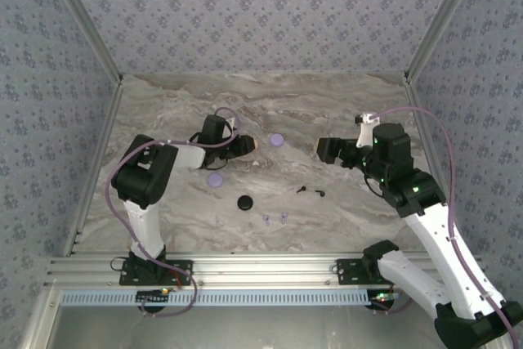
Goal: Insert the wireless bluetooth earbuds into the charging case
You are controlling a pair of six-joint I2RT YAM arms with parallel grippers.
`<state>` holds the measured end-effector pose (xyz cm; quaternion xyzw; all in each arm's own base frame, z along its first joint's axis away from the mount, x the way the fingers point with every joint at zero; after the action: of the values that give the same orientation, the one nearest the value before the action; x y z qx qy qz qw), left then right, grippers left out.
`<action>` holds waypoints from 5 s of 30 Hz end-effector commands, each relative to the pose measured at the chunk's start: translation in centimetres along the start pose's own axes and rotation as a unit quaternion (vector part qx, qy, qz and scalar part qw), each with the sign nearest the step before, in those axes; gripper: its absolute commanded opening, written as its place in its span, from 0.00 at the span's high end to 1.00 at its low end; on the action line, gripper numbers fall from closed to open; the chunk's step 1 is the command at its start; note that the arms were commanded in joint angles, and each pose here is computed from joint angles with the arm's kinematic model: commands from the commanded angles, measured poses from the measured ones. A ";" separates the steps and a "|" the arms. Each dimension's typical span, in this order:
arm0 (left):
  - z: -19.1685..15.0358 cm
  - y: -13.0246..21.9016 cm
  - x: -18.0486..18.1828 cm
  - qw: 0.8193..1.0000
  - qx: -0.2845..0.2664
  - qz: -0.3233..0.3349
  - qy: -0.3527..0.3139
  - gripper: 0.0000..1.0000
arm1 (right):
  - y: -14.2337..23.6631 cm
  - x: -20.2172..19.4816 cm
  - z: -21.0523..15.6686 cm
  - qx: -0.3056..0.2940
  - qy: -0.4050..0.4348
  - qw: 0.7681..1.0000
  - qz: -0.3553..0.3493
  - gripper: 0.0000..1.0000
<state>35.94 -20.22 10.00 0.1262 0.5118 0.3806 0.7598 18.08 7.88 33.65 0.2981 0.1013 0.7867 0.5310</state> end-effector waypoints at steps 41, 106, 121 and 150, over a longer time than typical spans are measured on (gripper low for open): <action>-4.3 25.9 -4.7 0.933 -0.307 0.166 -0.090 0.17 | -19.1 15.8 -17.4 0.369 0.259 0.892 -0.025 0.03; -2.0 21.8 -13.0 0.954 -0.086 -0.223 -0.178 0.21 | -6.8 9.7 -4.5 -0.093 0.484 0.863 0.113 0.54; -3.4 19.1 -18.5 0.921 -0.019 -0.307 -0.240 0.28 | -5.3 9.3 -4.1 -0.115 0.575 0.803 0.105 0.54; -3.9 14.2 -20.3 0.913 0.040 -0.323 -0.245 0.62 | -5.0 9.2 -4.2 -0.109 0.565 0.810 0.113 0.53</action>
<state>22.14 -25.06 29.09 0.0877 0.3603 0.0677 0.9262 17.43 18.96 30.59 -0.2508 0.2780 0.8708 0.3188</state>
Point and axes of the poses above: each hand's point on the last joint's axis, 136 mm out from that joint toward the fingers, its own y axis back along the fingers, its own x axis along the line the jaws close on, z = x × y, the point moved 10 cm from there along y, back along the fingers
